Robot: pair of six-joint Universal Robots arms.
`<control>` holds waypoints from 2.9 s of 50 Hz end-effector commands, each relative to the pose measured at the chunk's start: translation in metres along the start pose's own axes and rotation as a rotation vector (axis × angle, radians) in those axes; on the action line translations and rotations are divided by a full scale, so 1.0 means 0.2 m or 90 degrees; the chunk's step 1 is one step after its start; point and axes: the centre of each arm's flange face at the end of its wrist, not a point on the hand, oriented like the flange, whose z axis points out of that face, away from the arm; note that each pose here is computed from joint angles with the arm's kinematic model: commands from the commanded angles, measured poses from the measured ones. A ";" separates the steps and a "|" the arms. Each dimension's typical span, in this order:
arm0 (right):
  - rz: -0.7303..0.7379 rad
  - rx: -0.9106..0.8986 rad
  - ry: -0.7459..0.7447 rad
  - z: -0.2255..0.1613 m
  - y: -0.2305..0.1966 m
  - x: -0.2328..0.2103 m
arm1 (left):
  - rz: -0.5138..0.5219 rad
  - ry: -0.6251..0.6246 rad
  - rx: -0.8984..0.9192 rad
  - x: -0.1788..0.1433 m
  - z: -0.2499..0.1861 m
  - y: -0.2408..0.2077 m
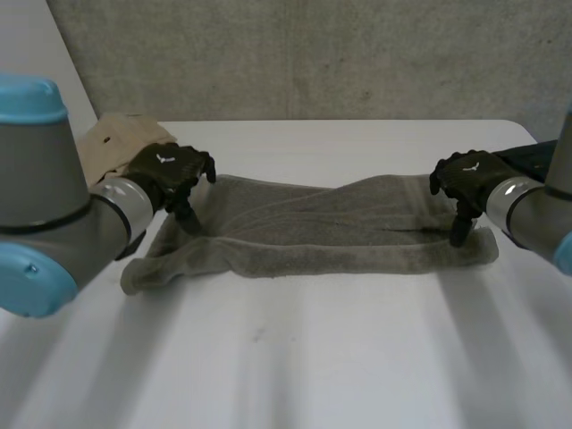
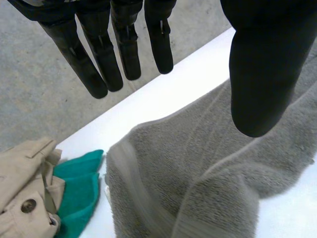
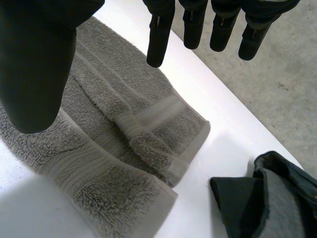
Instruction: Fold the laundry.
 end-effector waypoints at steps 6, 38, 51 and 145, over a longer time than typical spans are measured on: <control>-0.054 -0.096 -0.057 0.03 0.03 0.15 | -0.007 0.024 -0.124 -0.14 0.16 0.09; 0.029 -0.159 -0.058 0.04 0.15 0.19 | 0.053 0.067 -0.306 -0.13 0.16 0.38; -0.017 -0.136 -0.124 -0.09 0.21 0.15 | 0.086 0.058 -0.296 -0.17 0.11 0.42; 0.083 0.430 0.387 -0.11 -0.53 0.95 | 0.009 -0.388 0.520 -0.61 0.06 -0.97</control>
